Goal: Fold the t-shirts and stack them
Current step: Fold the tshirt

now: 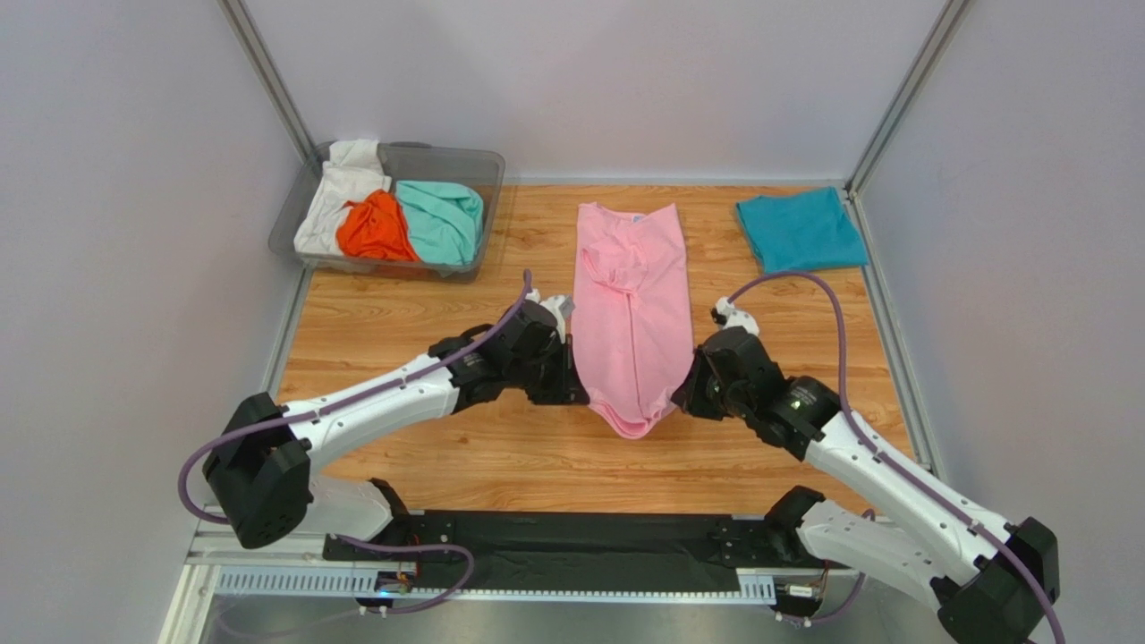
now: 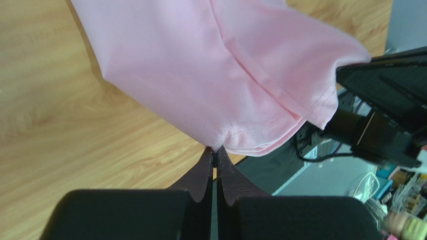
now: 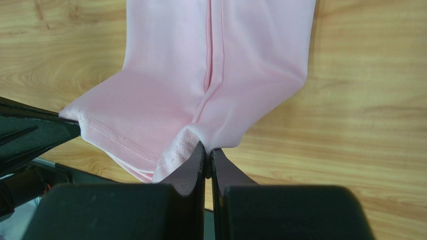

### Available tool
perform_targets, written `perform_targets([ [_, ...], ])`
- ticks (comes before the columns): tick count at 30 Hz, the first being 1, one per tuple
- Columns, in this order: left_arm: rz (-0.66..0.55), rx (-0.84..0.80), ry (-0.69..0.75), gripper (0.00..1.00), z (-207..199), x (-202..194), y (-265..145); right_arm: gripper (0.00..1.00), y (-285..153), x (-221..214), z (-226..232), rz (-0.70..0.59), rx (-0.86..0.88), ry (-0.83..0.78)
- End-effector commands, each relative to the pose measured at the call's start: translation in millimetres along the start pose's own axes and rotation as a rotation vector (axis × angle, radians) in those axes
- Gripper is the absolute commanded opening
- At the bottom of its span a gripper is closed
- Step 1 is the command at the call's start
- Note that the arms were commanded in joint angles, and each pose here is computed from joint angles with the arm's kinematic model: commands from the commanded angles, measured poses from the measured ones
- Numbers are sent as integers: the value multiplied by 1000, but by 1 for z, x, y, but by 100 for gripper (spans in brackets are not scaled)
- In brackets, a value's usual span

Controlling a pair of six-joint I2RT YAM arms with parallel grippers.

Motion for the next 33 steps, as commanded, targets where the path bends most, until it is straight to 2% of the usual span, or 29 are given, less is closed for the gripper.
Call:
perform_targets([
  [1,-87,19,57,0,-1,38,-8,0,-2,46,28,-161,28,-59],
  [12,-177,16,47,0,20,118,-1,0,15,128,60,-276,67,-21],
  [20,-199,8,37,0,39,162,10,0,33,169,55,-292,67,25],
  [33,-177,60,41,0,71,197,38,0,87,199,47,-201,85,51],
])
Point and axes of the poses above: each gripper's point midway between its finger pads, its own y axis out along the fingers, its own z axis along the line the jaws close on, x = y × z, the point moved 3 cm from there along -y, back along the fingers, and after that the axes turned 11 degrees about y, right-handed, at the moved point
